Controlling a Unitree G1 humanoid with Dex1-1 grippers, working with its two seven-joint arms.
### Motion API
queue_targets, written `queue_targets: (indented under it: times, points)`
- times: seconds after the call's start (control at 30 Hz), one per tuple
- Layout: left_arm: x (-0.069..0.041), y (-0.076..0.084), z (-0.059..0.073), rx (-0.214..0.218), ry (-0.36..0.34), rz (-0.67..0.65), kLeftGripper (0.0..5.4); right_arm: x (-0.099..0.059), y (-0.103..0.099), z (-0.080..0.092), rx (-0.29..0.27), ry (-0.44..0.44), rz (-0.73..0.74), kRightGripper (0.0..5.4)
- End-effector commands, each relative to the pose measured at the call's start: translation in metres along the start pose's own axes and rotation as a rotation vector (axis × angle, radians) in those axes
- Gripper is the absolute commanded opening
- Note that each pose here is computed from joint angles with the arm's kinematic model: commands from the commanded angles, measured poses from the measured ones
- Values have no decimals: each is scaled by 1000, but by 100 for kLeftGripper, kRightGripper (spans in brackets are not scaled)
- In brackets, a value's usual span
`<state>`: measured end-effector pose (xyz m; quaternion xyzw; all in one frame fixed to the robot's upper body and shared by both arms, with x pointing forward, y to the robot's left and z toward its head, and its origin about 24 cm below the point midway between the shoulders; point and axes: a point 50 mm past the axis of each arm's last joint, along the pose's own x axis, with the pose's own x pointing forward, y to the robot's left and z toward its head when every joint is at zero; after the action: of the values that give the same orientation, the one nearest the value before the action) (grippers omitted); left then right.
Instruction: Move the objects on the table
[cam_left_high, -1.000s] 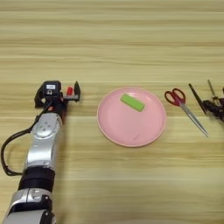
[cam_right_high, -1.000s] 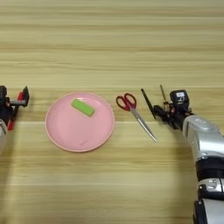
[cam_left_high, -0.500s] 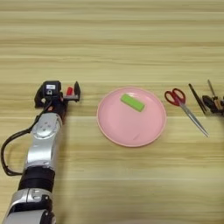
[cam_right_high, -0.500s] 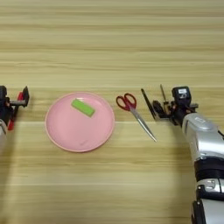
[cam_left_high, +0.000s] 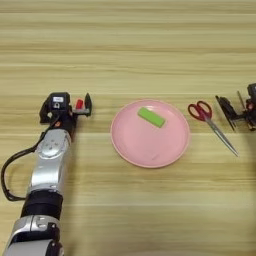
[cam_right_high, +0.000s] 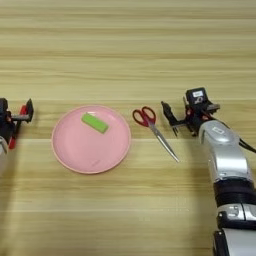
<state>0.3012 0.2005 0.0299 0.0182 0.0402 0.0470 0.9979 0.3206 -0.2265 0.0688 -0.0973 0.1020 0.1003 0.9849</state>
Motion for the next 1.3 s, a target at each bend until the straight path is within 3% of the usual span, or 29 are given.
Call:
queue_targets:
  times: [0.03, 0.4, 0.6, 1.3]
  points:
    - [3, -2, 3, 2, -5, -9, 540, 4, 18, 16, -55, -44, 75, 537]
    - [2, -2, 1, 3, -1, -9, 540, 16, 62, 38, -185, -76, 245, 537]
    - [2, -4, 0, 3, 1, -11, 540, 25, 76, 44, -212, -66, 294, 537]
    - [0, -5, 0, -3, 1, -6, 540, 44, 113, 39, -425, -4, 432, 537]
